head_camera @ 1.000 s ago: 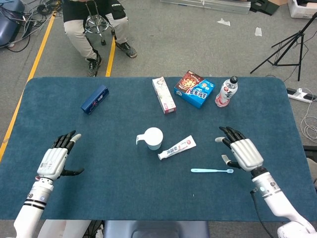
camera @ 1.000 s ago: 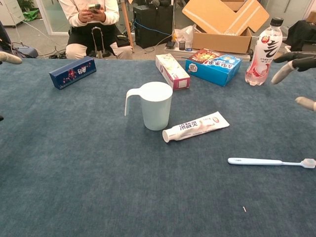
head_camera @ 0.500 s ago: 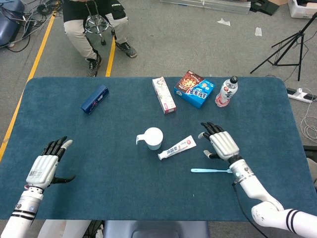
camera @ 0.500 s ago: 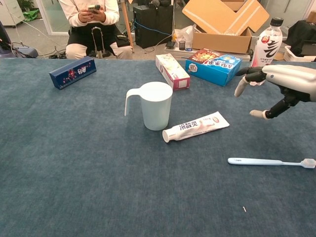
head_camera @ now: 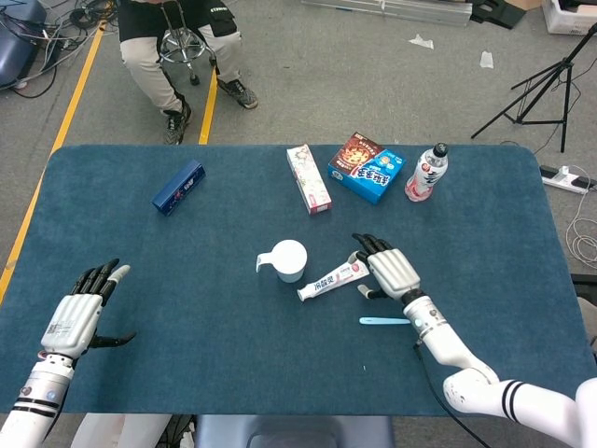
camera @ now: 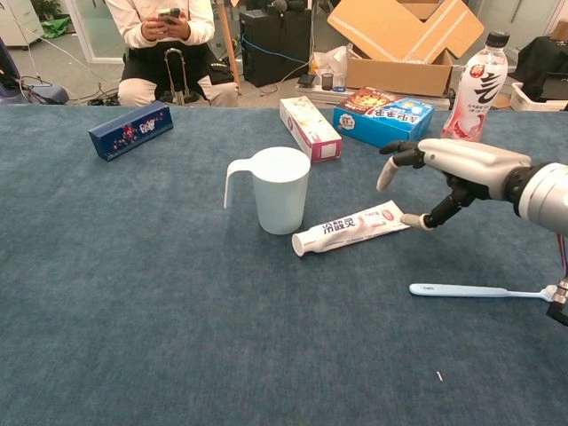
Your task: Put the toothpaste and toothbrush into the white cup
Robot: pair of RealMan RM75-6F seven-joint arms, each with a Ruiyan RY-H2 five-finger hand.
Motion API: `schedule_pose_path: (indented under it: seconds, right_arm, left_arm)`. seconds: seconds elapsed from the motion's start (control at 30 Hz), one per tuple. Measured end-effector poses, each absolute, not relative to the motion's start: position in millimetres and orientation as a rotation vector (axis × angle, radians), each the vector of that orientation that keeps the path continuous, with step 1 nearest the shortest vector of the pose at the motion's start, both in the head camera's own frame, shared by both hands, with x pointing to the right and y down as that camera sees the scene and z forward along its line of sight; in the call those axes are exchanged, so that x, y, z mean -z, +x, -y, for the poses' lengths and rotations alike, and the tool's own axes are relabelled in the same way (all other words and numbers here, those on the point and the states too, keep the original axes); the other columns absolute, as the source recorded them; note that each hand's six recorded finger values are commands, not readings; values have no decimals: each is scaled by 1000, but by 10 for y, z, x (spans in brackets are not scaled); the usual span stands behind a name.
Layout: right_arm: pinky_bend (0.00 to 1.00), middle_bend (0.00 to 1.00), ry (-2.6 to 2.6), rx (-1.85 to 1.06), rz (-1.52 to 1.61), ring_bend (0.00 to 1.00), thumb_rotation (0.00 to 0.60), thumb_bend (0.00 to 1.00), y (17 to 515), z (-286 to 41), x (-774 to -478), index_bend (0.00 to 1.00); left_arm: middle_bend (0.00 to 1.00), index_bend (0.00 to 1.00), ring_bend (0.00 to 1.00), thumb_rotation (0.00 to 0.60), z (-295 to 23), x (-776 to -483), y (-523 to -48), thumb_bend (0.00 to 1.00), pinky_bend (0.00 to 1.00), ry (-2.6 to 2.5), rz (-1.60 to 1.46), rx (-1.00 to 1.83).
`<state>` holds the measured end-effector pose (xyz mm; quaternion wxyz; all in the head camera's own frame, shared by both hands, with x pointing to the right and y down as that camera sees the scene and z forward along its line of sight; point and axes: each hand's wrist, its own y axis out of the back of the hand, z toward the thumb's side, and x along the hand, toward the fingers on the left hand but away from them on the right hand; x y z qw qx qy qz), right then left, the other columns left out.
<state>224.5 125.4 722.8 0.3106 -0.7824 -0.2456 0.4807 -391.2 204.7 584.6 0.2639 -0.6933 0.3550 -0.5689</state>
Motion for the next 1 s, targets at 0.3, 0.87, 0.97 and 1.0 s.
schedule_pose_path:
  seconds: [0.3, 0.87, 0.97, 1.0]
  right_arm:
    - [155, 53, -2103, -1253, 637, 0, 600, 213, 2042, -1237, -7362, 377]
    - [155, 53, -2155, -1234, 593, 0, 600, 214, 1734, -1300, -7562, 390]
    - [155, 53, -2155, -1236, 588, 0, 600, 214, 1707, -1300, -7591, 400]
    - [155, 53, -2154, -1238, 588, 0, 600, 215, 1700, -1298, -7603, 403]
  left_arm:
    - [0, 22, 0, 600, -2008, -5781, -3997, 0, 0, -1860, -1002, 1540]
    - [0, 36, 0, 600, -2071, -5716, -4198, 0, 0, -1835, -1018, 1575]
    - [0, 36, 0, 600, -2077, -5709, -4216, 0, 0, -1834, -1023, 1576]
    - [0, 36, 0, 600, -2080, -5708, -4223, 0, 0, -1835, -1025, 1577]
